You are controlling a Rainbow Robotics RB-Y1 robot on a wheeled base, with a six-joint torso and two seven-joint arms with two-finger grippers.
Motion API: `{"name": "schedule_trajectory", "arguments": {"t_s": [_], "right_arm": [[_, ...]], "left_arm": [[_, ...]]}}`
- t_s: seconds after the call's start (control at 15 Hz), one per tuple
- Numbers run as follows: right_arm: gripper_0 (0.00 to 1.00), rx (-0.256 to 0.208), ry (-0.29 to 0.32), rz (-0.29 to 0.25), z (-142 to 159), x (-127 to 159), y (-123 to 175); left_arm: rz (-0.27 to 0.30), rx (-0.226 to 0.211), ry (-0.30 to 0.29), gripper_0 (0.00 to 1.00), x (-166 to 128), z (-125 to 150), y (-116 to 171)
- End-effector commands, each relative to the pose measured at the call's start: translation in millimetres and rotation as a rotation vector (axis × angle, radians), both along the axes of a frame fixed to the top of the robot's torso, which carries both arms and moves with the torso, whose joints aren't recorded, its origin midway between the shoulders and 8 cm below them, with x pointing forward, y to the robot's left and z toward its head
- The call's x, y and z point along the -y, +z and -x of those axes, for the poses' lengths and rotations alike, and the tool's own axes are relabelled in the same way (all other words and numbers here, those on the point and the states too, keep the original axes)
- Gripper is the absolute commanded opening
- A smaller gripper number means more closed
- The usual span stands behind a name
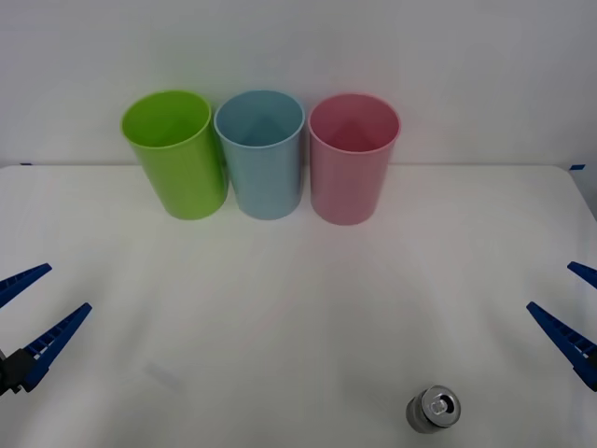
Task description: Grasp the object on the table and drop it into the matching bin: aluminum can to the light blue bin, PET bottle to the pink bin.
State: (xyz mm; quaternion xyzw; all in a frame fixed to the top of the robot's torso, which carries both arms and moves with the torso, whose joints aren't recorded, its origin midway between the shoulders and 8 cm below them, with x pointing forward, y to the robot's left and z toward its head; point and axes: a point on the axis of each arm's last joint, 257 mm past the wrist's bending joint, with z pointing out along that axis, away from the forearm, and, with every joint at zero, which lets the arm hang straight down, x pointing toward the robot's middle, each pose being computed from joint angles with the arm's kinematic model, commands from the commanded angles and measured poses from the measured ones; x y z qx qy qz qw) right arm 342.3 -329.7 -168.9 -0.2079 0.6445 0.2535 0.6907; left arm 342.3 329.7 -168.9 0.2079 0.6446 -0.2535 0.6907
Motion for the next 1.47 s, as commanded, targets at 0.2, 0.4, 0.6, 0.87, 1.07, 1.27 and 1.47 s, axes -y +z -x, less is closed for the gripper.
{"name": "schedule_trajectory", "arguments": {"t_s": [0.2,0.4,0.6,0.87,1.07,1.27,1.47], "right_arm": [[1.0,0.012,0.005,-0.01,-3.2,-4.5,4.5],[1.0,0.005,0.018,-0.005,-4.7,-8.1,3.2],[1.0,-0.006,0.051,0.019,-8.0,-15.2,-0.3],[1.0,-0.031,0.104,0.054,-19.1,-18.2,-12.8],[1.0,-0.039,0.145,0.112,-24.9,-21.4,-24.5],[1.0,-0.05,0.176,0.163,-29.2,-19.5,-37.5],[1.0,-0.08,0.226,0.199,-25.7,-13.2,-53.4]], "left_arm": [[0.0,0.0,0.0,1.0,0.0,0.0,0.0],[0.0,0.0,0.0,1.0,0.0,0.0,0.0],[0.0,0.0,0.0,1.0,0.0,0.0,0.0],[0.0,0.0,0.0,1.0,0.0,0.0,0.0],[0.0,0.0,0.0,1.0,0.0,0.0,0.0],[0.0,0.0,0.0,1.0,0.0,0.0,0.0],[0.0,0.0,0.0,1.0,0.0,0.0,0.0]]}}
